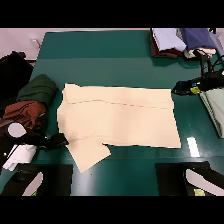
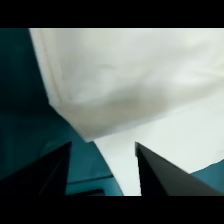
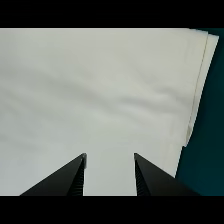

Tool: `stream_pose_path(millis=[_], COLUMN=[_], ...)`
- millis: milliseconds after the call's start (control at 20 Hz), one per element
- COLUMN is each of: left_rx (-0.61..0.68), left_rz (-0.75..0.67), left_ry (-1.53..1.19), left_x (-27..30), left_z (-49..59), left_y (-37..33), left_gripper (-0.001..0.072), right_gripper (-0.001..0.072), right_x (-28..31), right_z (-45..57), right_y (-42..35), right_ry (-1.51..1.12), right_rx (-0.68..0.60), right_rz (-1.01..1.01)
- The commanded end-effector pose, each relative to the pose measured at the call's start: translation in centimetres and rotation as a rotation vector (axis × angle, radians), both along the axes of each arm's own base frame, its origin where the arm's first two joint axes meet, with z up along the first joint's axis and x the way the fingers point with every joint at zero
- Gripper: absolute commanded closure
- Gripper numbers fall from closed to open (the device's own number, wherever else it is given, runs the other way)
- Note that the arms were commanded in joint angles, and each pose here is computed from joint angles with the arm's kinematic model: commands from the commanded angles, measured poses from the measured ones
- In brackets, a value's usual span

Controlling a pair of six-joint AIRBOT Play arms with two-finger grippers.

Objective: Fold the shirts.

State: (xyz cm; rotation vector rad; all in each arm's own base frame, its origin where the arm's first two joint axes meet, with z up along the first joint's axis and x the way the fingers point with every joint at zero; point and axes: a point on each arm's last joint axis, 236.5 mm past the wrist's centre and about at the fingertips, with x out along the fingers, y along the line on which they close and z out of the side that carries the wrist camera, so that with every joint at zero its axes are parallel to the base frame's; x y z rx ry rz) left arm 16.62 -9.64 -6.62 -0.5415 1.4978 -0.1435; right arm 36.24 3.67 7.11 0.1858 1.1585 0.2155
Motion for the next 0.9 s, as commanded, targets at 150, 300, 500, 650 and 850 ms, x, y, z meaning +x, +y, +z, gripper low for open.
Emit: stream_pose_path(millis=[150,300,500,650,850], left_rx=[-0.092,-0.100,-0.114,-0.092,-0.079], left_rz=[0.082,0.050,-0.024,-0.067,-0.070], left_ry=[-0.054,-0.032,-0.011,-0.044,-0.123], left_x=[0.9,0.1,-0.9,-0.1,2.0], left_z=[-1.3,-1.3,-0.6,0.7,2.6], left_y=[-1.7,-2.0,-2.4,-2.1,-1.9], left_gripper=[0.0230,0.0510,0.0687,0.0687,0.0687], right_gripper=[0.0354,0.0354,0.0354,0.0348,0.0210], right_x=[-0.1,-1.2,-6.3,-12.1,-19.7], right_z=[0.0,-0.4,-3.5,-7.8,-13.4], right_y=[0.1,-0.4,-3.1,-6.1,-6.8], right_ry=[0.002,0.050,0.249,0.393,0.572], right_rx=[0.002,0.000,0.018,0.046,0.156], right_rz=[0.002,0.013,-0.009,-0.142,-0.290])
